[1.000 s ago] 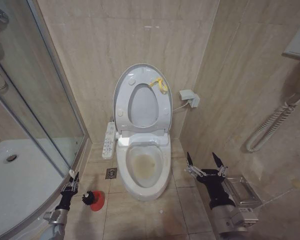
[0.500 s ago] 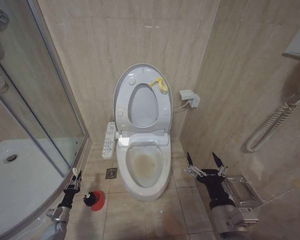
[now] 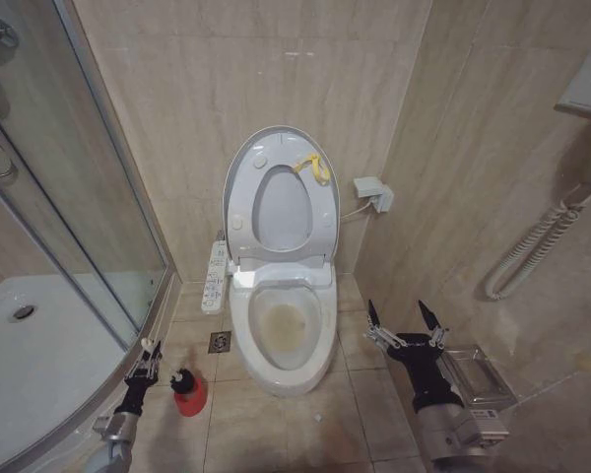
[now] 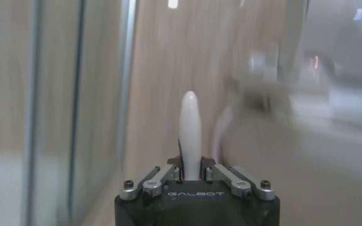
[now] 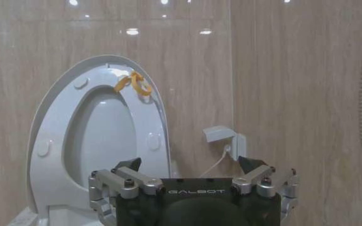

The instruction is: Open the toilet lid, clean the toilet bowl with a toilet brush, close the toilet lid, and flush.

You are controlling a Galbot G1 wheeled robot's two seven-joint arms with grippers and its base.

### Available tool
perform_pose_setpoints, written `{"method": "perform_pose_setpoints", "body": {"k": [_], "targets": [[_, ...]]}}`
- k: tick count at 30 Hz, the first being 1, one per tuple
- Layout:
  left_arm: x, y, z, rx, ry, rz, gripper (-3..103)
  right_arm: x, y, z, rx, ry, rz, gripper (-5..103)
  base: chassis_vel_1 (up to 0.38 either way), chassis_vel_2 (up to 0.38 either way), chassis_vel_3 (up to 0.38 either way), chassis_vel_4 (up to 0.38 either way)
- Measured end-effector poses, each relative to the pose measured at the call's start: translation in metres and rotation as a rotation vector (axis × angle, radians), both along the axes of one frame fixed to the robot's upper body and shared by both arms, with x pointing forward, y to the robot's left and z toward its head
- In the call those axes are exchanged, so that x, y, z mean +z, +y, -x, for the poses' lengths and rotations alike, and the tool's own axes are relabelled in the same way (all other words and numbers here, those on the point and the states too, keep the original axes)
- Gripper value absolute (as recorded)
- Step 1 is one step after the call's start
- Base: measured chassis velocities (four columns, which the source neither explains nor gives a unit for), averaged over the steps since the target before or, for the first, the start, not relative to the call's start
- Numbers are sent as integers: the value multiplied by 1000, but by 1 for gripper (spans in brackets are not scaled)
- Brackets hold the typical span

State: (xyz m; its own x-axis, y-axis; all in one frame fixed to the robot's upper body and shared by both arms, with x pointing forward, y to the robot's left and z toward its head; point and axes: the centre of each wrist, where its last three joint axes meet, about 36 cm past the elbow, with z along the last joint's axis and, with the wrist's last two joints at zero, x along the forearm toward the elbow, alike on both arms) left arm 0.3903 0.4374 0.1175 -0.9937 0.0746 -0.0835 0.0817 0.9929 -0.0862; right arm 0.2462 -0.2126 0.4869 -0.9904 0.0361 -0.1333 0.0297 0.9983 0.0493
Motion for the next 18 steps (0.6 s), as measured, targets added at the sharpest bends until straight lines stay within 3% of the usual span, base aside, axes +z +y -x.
{"method": "perform_pose_setpoints", "body": {"k": [8, 18], "targets": [[-5, -4, 14, -4, 16, -8, 19, 0, 0, 0, 0, 0, 0, 100, 0, 0, 0, 0], [-19, -6, 41, -59, 120, -115, 19, 0, 0, 0, 0, 0, 0, 100, 0, 0, 0, 0]]}}
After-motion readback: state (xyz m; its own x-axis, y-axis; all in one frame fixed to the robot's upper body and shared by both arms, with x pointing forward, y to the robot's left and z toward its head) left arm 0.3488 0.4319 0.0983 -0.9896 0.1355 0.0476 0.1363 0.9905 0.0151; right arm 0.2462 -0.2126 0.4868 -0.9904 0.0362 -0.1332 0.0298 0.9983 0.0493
